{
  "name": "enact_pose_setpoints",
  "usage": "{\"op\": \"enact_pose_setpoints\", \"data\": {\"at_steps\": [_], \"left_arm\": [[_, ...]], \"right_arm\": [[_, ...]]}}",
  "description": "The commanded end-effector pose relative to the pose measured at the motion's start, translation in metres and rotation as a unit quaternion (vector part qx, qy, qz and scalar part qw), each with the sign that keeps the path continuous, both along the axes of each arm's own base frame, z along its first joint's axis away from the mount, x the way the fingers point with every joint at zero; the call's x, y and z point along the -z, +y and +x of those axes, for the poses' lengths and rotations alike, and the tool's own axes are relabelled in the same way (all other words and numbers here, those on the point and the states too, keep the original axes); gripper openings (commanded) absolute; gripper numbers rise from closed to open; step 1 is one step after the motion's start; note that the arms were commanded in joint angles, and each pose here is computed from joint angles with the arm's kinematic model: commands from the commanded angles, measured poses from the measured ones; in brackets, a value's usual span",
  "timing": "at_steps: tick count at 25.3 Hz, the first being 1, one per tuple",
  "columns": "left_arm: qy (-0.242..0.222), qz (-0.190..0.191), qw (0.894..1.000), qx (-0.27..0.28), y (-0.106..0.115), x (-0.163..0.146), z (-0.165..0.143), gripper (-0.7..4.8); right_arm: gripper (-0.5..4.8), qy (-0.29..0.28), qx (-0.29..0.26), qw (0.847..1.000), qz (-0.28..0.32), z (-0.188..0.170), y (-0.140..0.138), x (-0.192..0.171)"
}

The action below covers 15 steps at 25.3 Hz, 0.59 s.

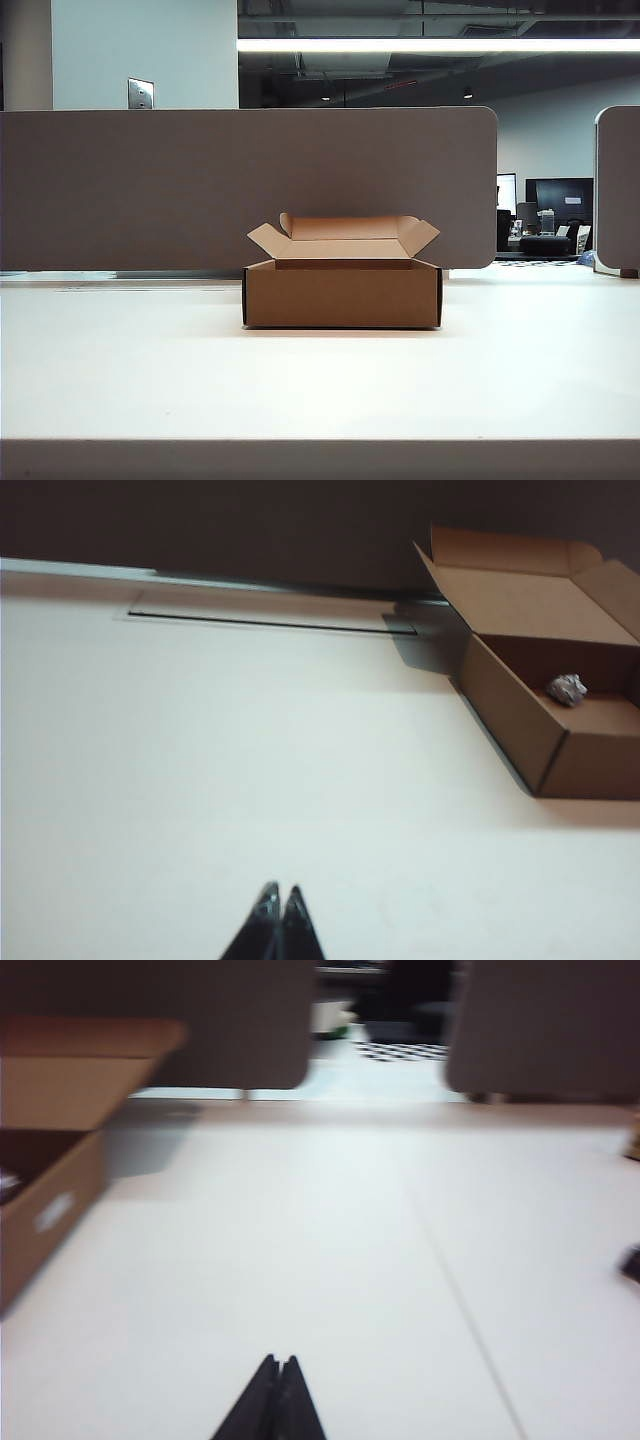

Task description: Pick up all the paper balls on the table and put them in the paper box.

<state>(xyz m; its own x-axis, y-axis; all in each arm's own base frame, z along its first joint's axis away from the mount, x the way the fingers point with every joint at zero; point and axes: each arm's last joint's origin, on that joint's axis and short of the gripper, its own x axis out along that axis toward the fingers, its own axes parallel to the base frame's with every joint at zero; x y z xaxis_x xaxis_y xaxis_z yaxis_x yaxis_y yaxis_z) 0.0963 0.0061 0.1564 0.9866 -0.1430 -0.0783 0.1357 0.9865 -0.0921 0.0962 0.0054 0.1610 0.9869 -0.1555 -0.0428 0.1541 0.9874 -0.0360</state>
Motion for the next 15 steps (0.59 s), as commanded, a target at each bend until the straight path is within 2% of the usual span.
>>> {"op": "enact_pose_setpoints", "data": {"at_steps": [1, 5, 15], "left_arm": [[0.003, -0.002, 1.0, 0.028, -0.004, 0.0, 0.0, -0.06], [0.013, 0.018, 0.998, 0.058, -0.013, 0.002, 0.0, -0.06], [0.018, 0.029, 0.999, -0.001, -0.016, 0.003, 0.0, -0.05]], "right_arm": [[-0.05, -0.011, 0.013, 1.0, 0.011, 0.0, -0.001, 0.0], [-0.05, -0.011, -0.008, 1.0, 0.013, 0.0, 0.001, 0.0], [-0.05, -0.011, -0.007, 1.0, 0.013, 0.0, 0.001, 0.0]]}}
